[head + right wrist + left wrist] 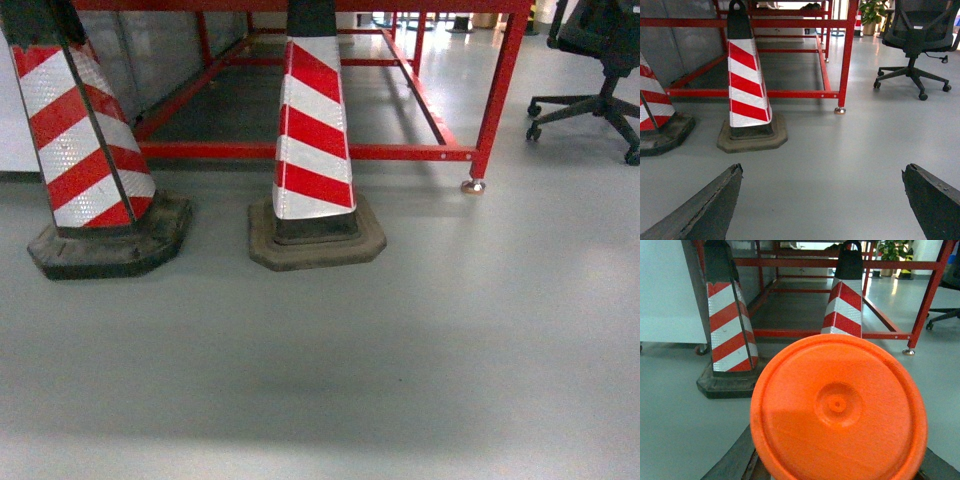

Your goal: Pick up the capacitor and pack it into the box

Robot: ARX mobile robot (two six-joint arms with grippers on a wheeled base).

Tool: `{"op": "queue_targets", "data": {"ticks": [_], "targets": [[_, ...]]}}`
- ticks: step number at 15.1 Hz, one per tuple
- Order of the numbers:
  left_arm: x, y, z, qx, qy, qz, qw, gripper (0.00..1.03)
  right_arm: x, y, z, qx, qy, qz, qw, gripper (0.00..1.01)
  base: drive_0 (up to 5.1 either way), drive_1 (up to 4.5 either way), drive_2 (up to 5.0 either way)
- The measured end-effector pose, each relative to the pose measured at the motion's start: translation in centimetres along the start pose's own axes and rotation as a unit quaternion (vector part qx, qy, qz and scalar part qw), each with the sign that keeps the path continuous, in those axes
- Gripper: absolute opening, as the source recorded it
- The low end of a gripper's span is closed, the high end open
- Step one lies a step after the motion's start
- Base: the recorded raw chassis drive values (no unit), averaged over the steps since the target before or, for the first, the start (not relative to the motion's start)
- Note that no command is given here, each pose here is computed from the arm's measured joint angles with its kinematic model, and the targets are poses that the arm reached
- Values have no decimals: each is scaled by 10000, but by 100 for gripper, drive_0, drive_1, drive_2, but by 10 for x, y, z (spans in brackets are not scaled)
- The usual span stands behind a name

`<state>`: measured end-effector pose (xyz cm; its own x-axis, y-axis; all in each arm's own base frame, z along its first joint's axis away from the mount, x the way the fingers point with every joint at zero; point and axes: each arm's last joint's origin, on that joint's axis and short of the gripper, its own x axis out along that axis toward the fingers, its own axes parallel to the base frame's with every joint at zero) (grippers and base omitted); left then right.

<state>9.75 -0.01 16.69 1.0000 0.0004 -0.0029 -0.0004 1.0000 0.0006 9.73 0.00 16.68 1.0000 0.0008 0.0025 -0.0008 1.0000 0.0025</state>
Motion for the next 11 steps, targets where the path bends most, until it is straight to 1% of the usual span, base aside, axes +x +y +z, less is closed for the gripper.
{"op": "queue_targets", "data": {"ticks": [3,11], "targets": [[0,0,0,-2,2,4,10000,44,0,0,0,0,-8,2,10000,98,-6,372,-385],[0,0,0,-2,-2,2,10000,44,0,0,0,0,-8,-4,10000,98,245,241,-507]]}}
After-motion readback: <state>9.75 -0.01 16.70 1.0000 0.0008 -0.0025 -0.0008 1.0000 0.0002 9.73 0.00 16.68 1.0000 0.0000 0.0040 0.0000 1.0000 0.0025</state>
